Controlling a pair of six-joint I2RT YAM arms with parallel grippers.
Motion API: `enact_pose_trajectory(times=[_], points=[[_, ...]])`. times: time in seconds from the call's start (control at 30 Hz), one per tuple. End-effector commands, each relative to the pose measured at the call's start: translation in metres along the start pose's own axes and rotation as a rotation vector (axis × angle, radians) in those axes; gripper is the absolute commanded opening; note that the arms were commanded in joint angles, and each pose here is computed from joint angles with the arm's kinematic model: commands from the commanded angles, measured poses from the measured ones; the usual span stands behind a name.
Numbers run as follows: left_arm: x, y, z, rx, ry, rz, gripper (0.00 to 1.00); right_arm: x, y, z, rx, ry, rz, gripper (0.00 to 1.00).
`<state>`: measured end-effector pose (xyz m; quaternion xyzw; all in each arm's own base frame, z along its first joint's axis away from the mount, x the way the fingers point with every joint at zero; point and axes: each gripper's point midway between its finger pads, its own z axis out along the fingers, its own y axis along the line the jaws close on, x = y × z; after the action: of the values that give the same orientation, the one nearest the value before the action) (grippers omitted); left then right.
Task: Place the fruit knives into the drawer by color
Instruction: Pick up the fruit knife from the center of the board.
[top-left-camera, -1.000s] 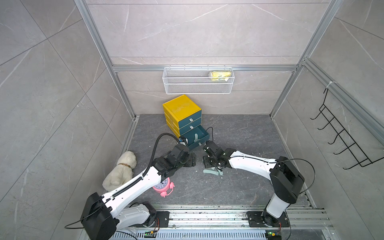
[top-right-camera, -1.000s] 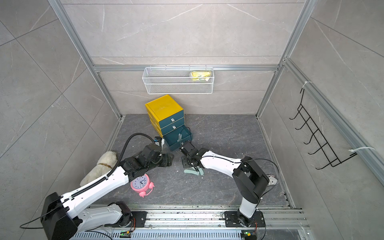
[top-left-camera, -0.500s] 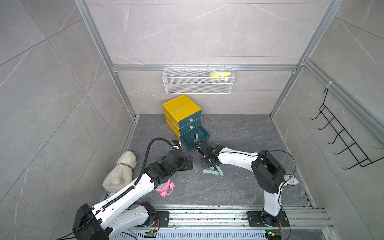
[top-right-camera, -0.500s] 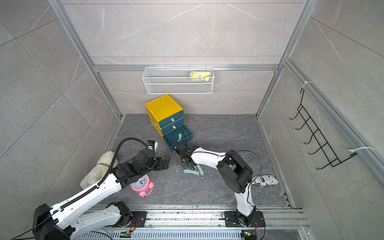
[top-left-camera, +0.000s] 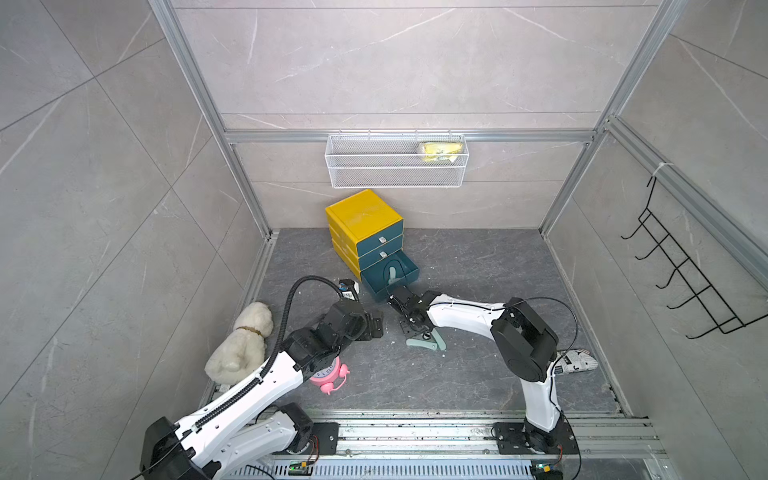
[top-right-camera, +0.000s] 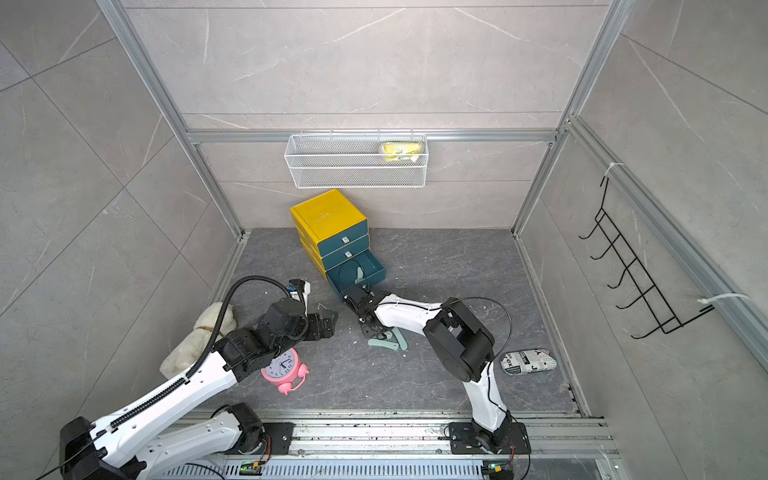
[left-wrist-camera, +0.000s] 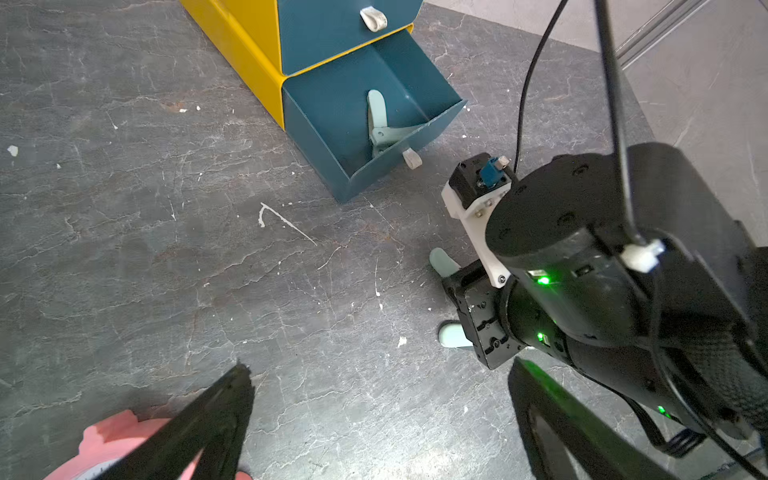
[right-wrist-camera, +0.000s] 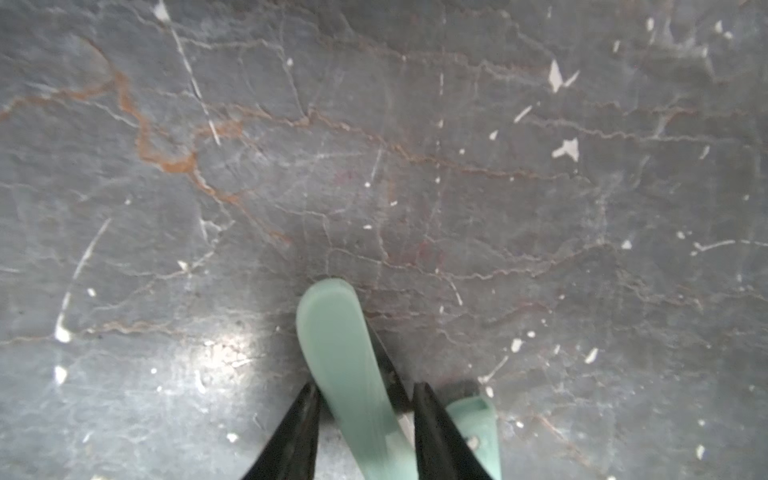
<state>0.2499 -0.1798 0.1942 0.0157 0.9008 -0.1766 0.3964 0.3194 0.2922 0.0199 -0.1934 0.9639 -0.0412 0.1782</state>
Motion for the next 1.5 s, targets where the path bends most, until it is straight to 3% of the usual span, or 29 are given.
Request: enact_pose_trajectory(times=[0.0,0.1,0.27,0.5,0.73,0.9,1.2,1.47], points=[[-0.003,0.004,-0.003,-0.015,-0.019,0.003,0.99,0.024,0.006,0.017,-0.005,0.092,-0.040,0.36],[-0.002,0.005,-0.002,-0.018,-0.016,0.002,0.99,0.022,0.014,0.015,-0.055,0.085,-0.026,0.33],[-0.001,0.005,-0.001,-0.015,-0.011,0.002,0.99,0.020,0.009,0.011,-0.038,0.087,-0.007,0.45],[0.003,0.003,0.002,-0.004,0.001,-0.007,0.99,0.025,-0.009,0.010,0.002,0.127,0.002,0.44],[0.002,0.001,0.002,0.007,-0.006,-0.006,0.99,0.032,-0.014,0.015,0.010,0.171,-0.034,0.49],[0.002,0.002,0.001,0.005,-0.006,-0.006,1.00,0.039,-0.008,0.020,-0.023,0.202,-0.049,0.36],[0.000,0.001,-0.001,0.008,-0.011,-0.002,1.00,0.042,-0.008,0.026,-0.091,0.222,-0.027,0.32],[0.001,0.000,0.001,0.008,-0.003,-0.004,0.99,0.018,-0.009,0.009,-0.117,0.083,0.011,0.22]])
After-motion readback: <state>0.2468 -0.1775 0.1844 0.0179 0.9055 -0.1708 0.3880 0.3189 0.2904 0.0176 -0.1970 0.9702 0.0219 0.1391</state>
